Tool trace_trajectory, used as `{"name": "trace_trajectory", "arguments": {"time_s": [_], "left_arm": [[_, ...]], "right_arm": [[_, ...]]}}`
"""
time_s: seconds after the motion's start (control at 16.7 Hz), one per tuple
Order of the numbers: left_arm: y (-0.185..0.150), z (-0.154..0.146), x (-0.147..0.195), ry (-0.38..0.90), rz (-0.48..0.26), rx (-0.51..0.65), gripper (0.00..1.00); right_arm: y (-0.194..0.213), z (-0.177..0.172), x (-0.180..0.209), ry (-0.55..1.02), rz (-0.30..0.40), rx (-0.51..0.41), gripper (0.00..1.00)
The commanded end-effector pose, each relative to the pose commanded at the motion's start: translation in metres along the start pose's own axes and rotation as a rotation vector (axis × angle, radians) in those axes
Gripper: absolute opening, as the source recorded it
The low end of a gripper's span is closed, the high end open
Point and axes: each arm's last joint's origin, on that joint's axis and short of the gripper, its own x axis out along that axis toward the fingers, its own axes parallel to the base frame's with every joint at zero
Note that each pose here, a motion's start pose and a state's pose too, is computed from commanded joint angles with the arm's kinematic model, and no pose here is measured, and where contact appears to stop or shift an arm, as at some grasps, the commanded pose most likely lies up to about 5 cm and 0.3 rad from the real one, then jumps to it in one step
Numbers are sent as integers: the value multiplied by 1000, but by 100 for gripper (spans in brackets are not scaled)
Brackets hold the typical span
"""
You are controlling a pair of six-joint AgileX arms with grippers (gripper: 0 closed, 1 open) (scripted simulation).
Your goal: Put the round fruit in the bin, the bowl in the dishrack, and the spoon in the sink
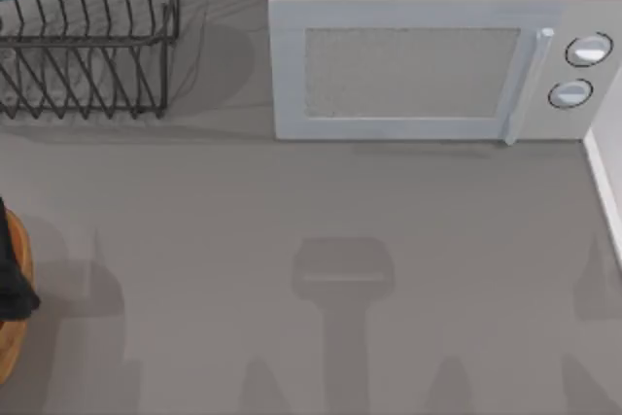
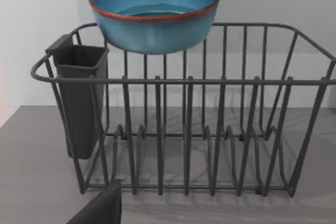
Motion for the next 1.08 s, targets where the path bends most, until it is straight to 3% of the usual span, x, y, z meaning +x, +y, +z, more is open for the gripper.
{"name": "trace_trajectory", "arguments": {"time_s": [0.18, 0.36, 0.6, 0.84, 1.08], "left_arm": [[0, 0, 0, 0, 0, 0, 100], [0, 0, 0, 0, 0, 0, 100], [0, 0, 0, 0, 0, 0, 100], [0, 0, 0, 0, 0, 0, 100], [0, 0, 0, 0, 0, 0, 100]], "right_arm": [[-3, 6, 2, 99, -14, -136, 100], [-8, 13, 7, 246, -7, -333, 100], [-17, 25, 18, 490, 71, -636, 100], [-30, 35, 34, 736, 258, -925, 100], [-45, 39, 53, 926, 540, -1150, 100]]}}
